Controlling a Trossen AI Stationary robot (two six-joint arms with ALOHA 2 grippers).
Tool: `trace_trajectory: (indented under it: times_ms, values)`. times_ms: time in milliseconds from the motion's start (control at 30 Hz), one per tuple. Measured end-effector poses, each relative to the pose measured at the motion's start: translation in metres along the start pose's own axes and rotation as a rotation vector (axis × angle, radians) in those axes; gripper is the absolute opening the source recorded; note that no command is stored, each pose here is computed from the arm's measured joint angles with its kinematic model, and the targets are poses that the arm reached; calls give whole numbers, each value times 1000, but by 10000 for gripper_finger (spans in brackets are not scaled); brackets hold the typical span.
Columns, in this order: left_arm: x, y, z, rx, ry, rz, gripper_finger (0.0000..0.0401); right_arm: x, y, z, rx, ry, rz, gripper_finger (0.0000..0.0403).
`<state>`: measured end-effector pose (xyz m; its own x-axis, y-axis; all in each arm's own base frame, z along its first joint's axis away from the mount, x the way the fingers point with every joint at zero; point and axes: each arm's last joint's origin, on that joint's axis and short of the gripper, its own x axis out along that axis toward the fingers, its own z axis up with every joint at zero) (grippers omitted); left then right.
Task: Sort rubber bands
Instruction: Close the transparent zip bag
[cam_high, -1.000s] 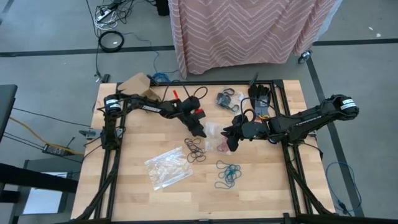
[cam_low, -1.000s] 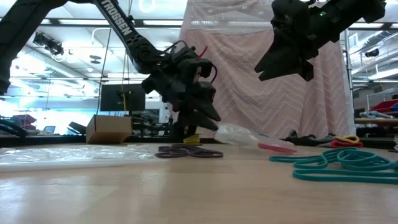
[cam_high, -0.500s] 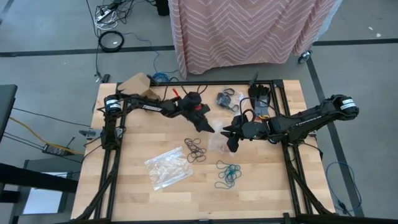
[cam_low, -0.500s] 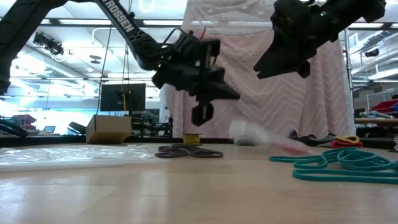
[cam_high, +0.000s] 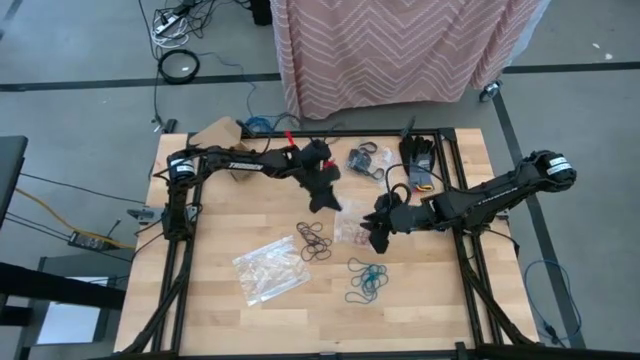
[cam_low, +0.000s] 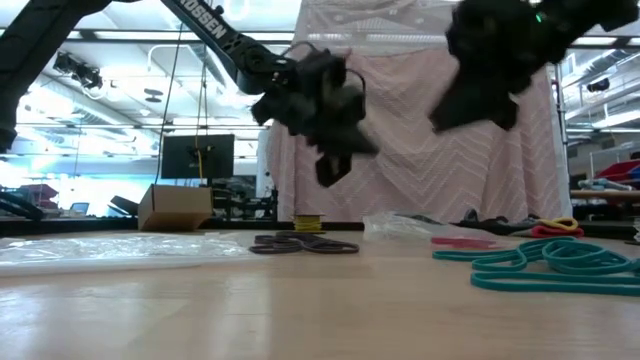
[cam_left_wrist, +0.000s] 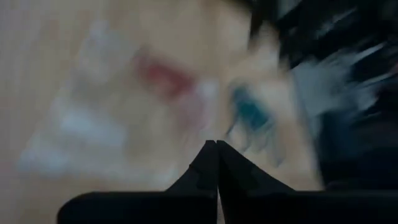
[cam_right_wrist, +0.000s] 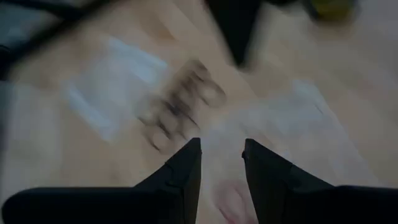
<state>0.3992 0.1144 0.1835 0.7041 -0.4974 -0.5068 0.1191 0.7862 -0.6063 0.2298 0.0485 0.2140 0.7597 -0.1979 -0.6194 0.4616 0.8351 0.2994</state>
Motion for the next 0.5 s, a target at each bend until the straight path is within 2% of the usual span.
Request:
trace_trajectory:
  times_ms: [100,200,267,367,500]
  values:
    - [0,4,-13,-33,102,118,15,2,-10,-15,119,92,-149,111]
    - [-2,8,-21,-26,145,166,17,11,-18,-30,262,106,-250,111]
    - [-4,12,-24,-15,149,179,16,22,-22,-37,298,84,-233,111]
    - [-6,21,-33,-8,169,266,13,42,-21,-41,337,49,-128,111]
    - [-10,29,-41,12,190,314,11,65,-22,-45,407,45,-115,111]
